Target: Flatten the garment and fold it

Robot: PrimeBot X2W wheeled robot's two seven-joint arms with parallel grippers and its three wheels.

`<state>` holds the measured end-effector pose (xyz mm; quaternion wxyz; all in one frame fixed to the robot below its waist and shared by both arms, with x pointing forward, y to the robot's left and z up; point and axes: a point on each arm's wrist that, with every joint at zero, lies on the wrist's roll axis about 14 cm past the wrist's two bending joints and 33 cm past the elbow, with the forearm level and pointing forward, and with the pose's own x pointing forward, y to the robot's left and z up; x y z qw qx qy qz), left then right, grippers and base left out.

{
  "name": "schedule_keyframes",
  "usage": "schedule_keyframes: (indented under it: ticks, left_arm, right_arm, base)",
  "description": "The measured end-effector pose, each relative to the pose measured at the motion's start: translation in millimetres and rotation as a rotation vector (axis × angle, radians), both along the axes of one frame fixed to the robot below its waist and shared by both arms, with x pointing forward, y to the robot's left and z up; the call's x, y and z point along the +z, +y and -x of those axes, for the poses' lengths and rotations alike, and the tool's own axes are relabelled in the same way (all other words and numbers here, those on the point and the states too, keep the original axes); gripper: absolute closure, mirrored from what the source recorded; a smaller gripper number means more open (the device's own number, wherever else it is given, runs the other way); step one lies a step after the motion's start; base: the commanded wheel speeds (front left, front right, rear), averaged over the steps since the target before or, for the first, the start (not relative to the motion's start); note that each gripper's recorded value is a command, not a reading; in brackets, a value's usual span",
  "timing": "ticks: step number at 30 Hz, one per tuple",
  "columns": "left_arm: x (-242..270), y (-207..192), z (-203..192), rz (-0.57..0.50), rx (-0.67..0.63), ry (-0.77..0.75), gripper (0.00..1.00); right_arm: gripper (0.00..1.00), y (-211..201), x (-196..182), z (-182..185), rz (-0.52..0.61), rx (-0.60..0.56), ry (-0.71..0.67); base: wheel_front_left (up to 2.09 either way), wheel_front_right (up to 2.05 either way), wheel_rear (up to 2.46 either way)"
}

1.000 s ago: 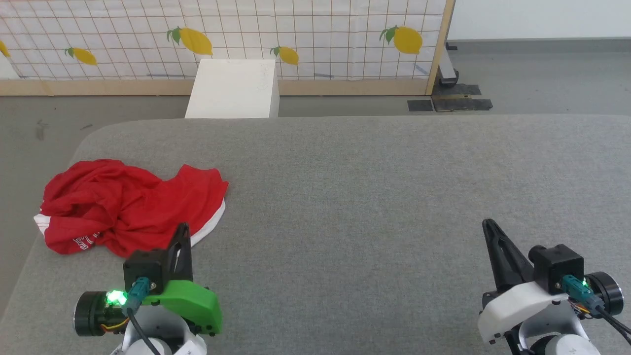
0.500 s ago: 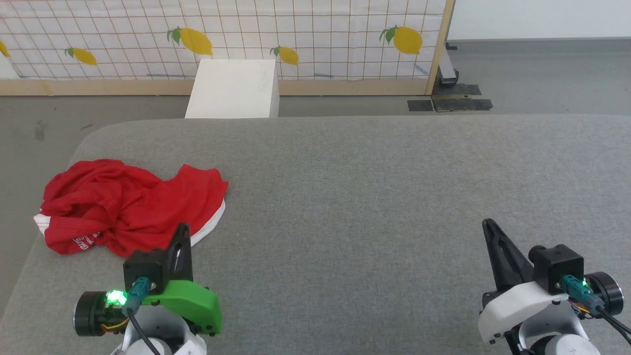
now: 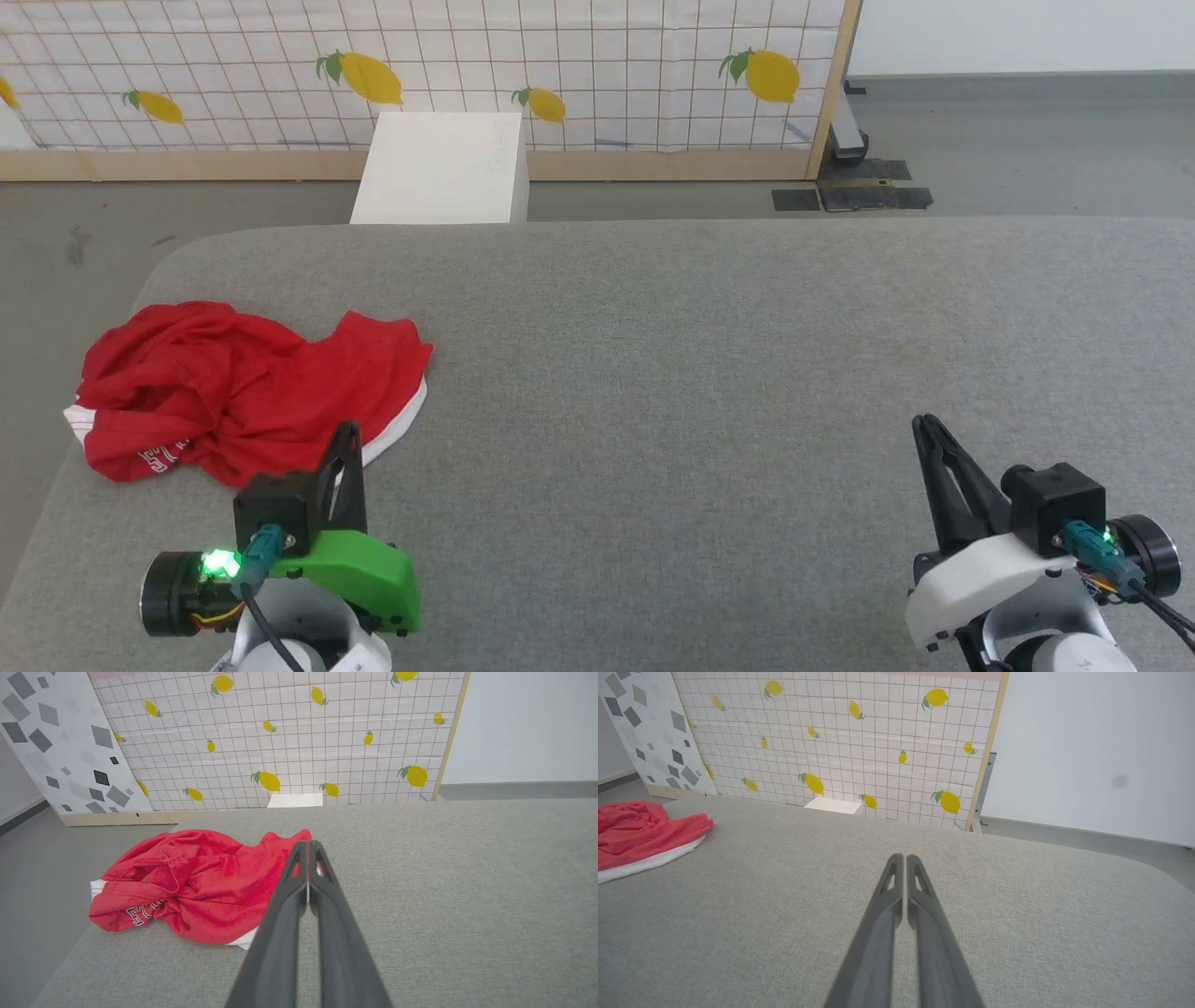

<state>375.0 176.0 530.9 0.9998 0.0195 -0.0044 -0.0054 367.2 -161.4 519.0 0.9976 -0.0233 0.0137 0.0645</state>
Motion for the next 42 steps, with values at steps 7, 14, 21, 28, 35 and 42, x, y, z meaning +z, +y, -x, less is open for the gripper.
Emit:
schedule_keyframes:
  ticks: [7, 14, 21, 28, 35, 42]
  left_arm:
    - [0, -2, 0, 0.006, -0.006, -0.001, 0.00]
    - [-1, -6, 1, 0.014, -0.017, -0.005, 0.00]
    - [-2, -9, 1, 0.023, -0.022, -0.010, 0.00]
    - [-2, -11, 2, 0.039, -0.027, -0.018, 0.00]
    - [-4, -11, 2, 0.052, -0.026, -0.019, 0.00]
    - [-4, -10, 3, 0.073, -0.018, -0.025, 0.00]
  right_arm:
    - [0.00, 0, 0, 0, -0.002, -0.001, -0.001]
    - [0.00, 0, 2, 1, -0.006, -0.001, -0.011]
    - [0.00, -1, 3, 1, -0.021, -0.003, -0.022]
    - [0.00, -2, 2, 2, -0.032, -0.006, -0.028]
    - [0.00, -3, 2, 2, -0.046, -0.010, -0.034]
    - [0.00, -4, 4, 2, -0.060, -0.013, -0.048]
  base:
    - [0.00, 0.00, 0.00]
    - [0.00, 0.00, 0.00]
    - [0.00, 0.00, 0.00]
    - [0.00, 0.00, 0.00]
    - [0.00, 0.00, 0.00]
    - [0.00, 0.00, 0.00]
